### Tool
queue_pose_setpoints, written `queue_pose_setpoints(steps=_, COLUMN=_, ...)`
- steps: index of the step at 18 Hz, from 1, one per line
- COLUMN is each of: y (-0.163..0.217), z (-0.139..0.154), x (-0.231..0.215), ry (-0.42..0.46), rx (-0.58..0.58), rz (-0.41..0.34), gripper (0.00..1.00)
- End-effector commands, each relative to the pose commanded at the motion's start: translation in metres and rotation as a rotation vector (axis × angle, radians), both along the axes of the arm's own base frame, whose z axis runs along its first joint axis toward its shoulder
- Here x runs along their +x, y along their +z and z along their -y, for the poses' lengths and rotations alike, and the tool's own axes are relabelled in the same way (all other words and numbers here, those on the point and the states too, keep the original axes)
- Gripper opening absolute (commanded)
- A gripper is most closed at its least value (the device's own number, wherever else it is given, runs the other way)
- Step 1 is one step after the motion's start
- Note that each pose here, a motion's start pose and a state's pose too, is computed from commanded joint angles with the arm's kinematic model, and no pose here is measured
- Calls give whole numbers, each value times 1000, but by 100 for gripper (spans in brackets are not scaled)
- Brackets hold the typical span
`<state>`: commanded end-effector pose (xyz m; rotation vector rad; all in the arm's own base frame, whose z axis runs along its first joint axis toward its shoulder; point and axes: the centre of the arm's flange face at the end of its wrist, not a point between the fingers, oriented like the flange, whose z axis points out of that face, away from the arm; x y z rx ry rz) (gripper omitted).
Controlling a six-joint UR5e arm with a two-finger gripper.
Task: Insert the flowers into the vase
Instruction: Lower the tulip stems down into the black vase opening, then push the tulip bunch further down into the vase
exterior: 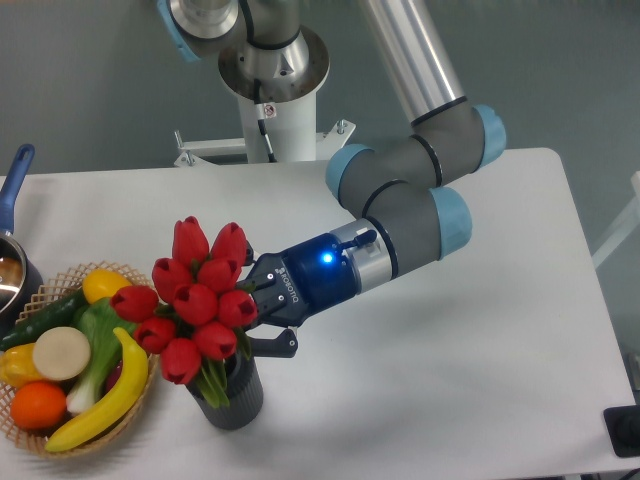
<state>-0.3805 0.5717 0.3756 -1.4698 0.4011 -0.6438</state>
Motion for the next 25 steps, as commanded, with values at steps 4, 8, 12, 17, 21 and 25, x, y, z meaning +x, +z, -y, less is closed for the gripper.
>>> queue_pose_setpoints(steps=4, y=-18, z=-2, x=-5, ry=2, rx=-18, rz=21, gripper=30)
queue_pose_setpoints(steps=8, y=-24, z=-3, x=-6, ry=3, rx=-20, rz=25, gripper=30)
queue_pose_setpoints(steps=12, y=-41, z=-4, x=-9, ry=5, rx=-33, rz=40, gripper=30)
queue_pose_setpoints(steps=17, y=-60, z=0, x=-5, ry=11, rx=-21, rz=29, gripper=30)
queue_pose_setpoints(steps=21, y=-63, z=4, x=-9, ry=21, rx=-25, rz=32, gripper=30)
queue_pose_setpoints(steps=25, y=-74, z=7, x=-6, ry=23, rx=-25, rz=33, gripper=30)
